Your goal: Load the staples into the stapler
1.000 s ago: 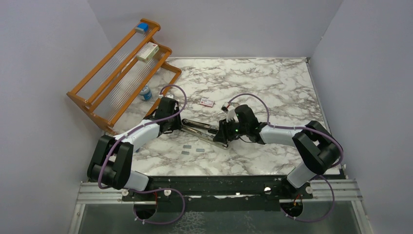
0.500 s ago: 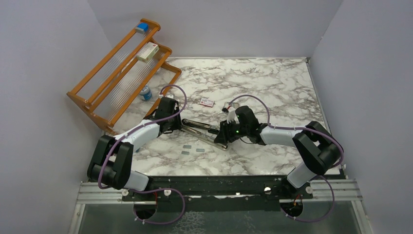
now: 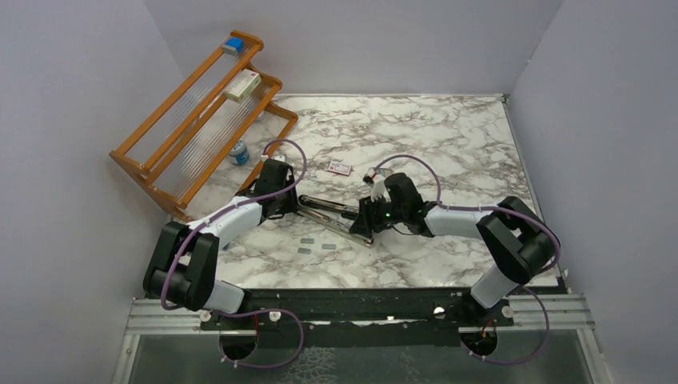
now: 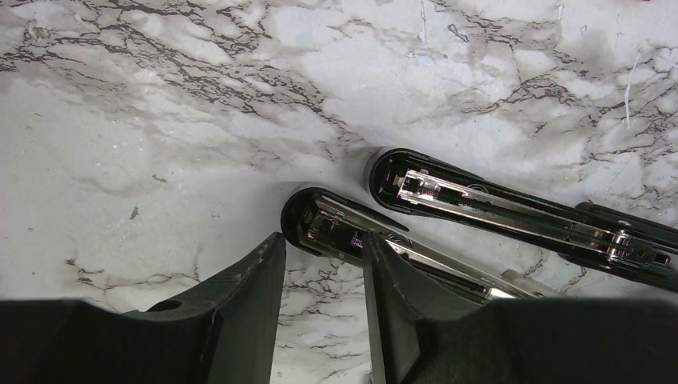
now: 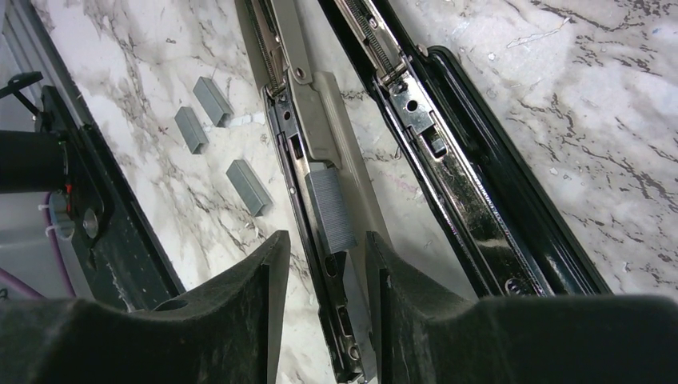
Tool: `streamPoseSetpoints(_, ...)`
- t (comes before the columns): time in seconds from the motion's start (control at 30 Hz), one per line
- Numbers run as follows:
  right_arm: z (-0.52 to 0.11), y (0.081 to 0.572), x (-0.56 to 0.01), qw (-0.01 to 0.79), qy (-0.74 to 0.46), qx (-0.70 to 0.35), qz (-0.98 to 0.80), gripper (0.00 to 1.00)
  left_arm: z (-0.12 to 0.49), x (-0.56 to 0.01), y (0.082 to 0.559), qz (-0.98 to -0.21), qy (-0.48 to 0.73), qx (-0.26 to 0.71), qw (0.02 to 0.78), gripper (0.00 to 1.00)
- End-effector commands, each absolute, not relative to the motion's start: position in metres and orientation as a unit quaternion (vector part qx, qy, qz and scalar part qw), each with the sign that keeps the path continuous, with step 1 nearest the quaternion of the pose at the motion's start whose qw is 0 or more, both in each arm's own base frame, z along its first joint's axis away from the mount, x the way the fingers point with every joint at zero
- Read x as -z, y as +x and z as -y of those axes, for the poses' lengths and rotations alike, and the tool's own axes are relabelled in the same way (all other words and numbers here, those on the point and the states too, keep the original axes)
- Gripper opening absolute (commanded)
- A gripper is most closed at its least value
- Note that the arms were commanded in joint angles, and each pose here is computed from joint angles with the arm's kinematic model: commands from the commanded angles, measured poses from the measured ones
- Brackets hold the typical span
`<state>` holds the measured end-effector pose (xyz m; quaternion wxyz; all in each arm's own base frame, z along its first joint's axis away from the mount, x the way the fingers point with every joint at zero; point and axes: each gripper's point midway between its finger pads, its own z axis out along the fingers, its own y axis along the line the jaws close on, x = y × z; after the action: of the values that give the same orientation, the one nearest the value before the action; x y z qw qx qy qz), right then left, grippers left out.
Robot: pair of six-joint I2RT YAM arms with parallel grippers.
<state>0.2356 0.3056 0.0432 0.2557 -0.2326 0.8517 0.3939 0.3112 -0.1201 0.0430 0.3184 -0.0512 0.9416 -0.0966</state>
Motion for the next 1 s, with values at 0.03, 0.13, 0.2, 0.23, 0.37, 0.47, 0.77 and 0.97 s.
streamPoseSetpoints(0.03, -0.3108, 0.2531, -0.0520, 0.285, -0.229, -0.390, -0.845, 0.43, 0.1089, -0.0305, 0.3039, -0.951, -0.050, 0.072, 0.297, 0.42)
streamPoseSetpoints(0.13, -0.3126, 0.2546, -0.0554, 0.290, -0.227, -0.394, -0.842, 0.42, 0.1091, -0.0307, 0.3037, -0.951, -0.050, 0.072, 0.297, 0.42)
streamPoseSetpoints(0.2, -0.3139, 0.2555, -0.0573, 0.290, -0.227, -0.397, -0.840, 0.40, 0.1093, -0.0301, 0.3035, -0.951, -0.049, 0.072, 0.296, 0.42)
streamPoseSetpoints(0.23, -0.3147, 0.2551, -0.0578, 0.290, -0.228, -0.399, -0.840, 0.39, 0.1090, -0.0302, 0.3038, -0.951, -0.050, 0.072, 0.296, 0.42)
streamPoseSetpoints(0.37, -0.3156, 0.2544, -0.0564, 0.287, -0.230, -0.400, -0.839, 0.33, 0.1093, -0.0303, 0.3036, -0.951, -0.049, 0.072, 0.297, 0.42)
streamPoseSetpoints(0.47, -0.3150, 0.2532, -0.0540, 0.283, -0.230, -0.400, -0.841, 0.29, 0.1093, -0.0305, 0.3037, -0.951, -0.049, 0.073, 0.297, 0.42)
streamPoseSetpoints(0.77, -0.3135, 0.2508, -0.0503, 0.277, -0.235, -0.397, -0.843, 0.19, 0.1094, -0.0298, 0.3036, -0.951, -0.049, 0.073, 0.296, 0.42)
streamPoseSetpoints(0.97, -0.3135, 0.2518, -0.0550, 0.284, -0.240, -0.396, -0.839, 0.16, 0.1096, -0.0289, 0.3027, -0.952, -0.049, 0.073, 0.295, 0.42)
